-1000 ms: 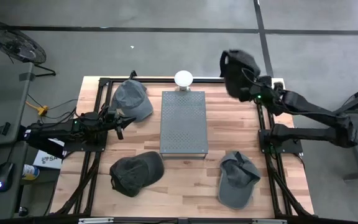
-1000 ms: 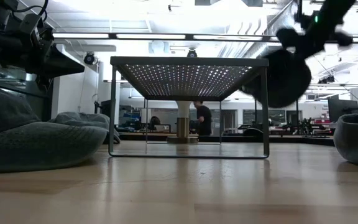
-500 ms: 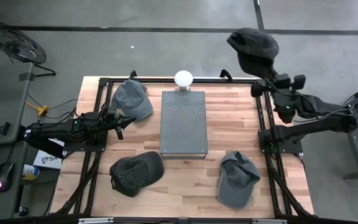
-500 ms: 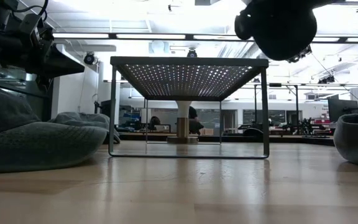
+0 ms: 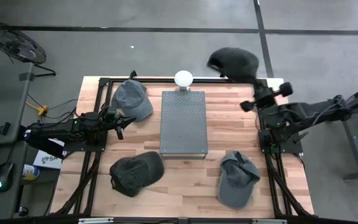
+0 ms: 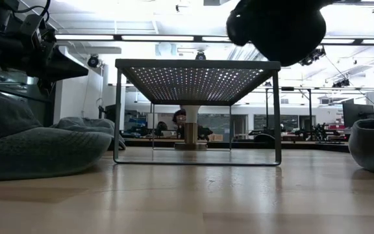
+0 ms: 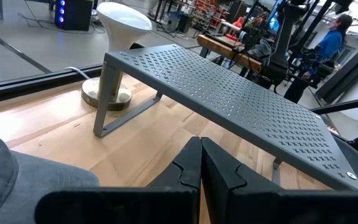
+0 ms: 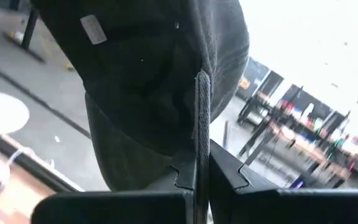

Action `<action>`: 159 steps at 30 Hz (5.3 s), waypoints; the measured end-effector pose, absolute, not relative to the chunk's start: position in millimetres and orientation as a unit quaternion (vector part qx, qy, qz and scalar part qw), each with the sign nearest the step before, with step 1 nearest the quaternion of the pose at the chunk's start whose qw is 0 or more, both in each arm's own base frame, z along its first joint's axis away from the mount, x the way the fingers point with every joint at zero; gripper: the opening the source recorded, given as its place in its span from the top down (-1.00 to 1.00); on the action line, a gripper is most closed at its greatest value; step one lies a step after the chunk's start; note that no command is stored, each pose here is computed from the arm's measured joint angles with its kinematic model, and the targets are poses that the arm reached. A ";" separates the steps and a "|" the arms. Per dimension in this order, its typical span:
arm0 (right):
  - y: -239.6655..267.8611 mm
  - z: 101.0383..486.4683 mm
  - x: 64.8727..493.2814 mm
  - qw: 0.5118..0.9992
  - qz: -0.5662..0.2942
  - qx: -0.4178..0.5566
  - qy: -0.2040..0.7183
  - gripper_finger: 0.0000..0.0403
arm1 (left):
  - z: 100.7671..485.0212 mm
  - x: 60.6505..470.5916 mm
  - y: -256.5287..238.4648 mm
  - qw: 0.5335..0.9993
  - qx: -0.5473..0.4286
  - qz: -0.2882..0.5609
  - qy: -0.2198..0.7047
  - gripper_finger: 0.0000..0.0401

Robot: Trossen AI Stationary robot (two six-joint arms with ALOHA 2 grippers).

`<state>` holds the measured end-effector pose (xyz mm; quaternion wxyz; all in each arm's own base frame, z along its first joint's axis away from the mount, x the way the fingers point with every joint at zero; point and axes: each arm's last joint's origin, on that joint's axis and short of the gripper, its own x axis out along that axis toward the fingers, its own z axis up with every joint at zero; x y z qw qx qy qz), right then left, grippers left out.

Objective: Pick & Place hat
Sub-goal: Put the top black cap on the shelf

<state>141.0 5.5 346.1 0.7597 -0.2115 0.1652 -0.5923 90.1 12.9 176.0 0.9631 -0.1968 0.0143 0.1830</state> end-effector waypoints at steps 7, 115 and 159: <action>18.3 330.3 194.1 0.725 -0.564 -0.311 0.243 0.97 | 176.0 90.1 12.9 0.963 -0.197 0.183 0.014 0.99; 22.1 254.5 335.3 0.813 -0.270 -0.340 0.388 0.23 | 176.0 90.1 12.8 0.963 -0.197 0.182 0.015 0.99; -30.3 384.6 346.2 0.900 -0.208 0.036 0.380 0.08 | 176.0 90.1 12.8 0.963 -0.197 0.181 0.015 0.99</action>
